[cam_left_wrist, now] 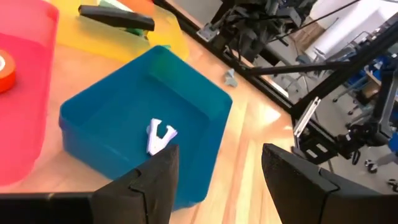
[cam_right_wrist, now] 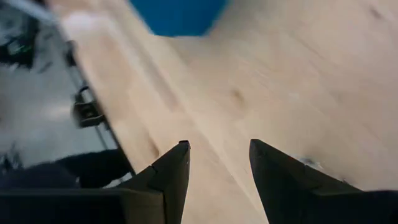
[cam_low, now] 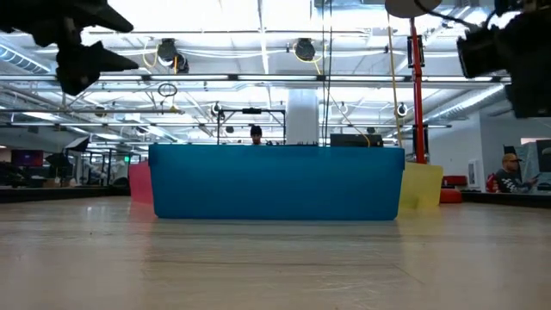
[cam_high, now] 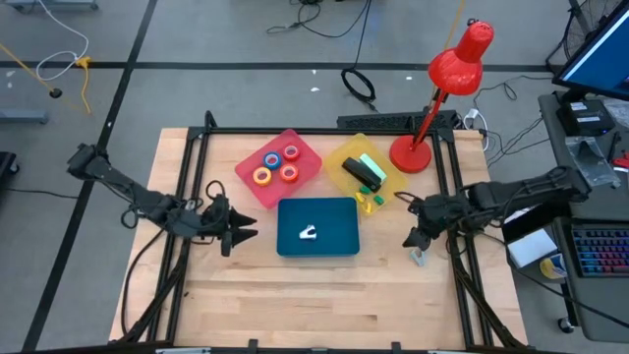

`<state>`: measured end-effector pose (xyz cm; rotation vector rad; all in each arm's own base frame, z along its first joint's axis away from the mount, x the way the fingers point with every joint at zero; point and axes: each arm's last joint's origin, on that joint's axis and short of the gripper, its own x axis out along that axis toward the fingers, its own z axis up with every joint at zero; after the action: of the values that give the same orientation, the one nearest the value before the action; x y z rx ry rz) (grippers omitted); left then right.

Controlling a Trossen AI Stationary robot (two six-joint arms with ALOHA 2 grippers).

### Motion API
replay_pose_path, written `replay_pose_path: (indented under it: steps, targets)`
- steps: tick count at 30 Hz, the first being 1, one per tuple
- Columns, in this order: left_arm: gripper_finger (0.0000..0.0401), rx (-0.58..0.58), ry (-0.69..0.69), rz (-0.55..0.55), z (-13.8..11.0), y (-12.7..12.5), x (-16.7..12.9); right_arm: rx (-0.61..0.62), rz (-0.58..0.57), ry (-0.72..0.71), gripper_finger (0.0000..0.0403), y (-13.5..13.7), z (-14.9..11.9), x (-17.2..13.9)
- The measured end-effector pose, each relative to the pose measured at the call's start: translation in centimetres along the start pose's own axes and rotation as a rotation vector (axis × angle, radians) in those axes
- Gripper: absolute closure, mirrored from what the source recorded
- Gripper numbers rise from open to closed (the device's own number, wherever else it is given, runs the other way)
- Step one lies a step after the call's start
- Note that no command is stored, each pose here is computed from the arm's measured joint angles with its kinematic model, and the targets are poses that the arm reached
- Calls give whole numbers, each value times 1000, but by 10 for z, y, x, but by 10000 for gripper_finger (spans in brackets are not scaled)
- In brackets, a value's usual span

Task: Pick and place Stapler, Stapler remover, tape
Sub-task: Put the blue stapler remover into the blue bin

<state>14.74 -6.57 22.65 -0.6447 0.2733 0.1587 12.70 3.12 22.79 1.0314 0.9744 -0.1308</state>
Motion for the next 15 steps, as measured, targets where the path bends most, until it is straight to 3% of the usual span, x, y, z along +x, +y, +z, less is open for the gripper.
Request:
replay_pose_path:
  steps: [15]
  targets:
    - [174, -3, 23, 14, -14, 7, 0, 493, -320, -29, 243, -16, -28, 2]
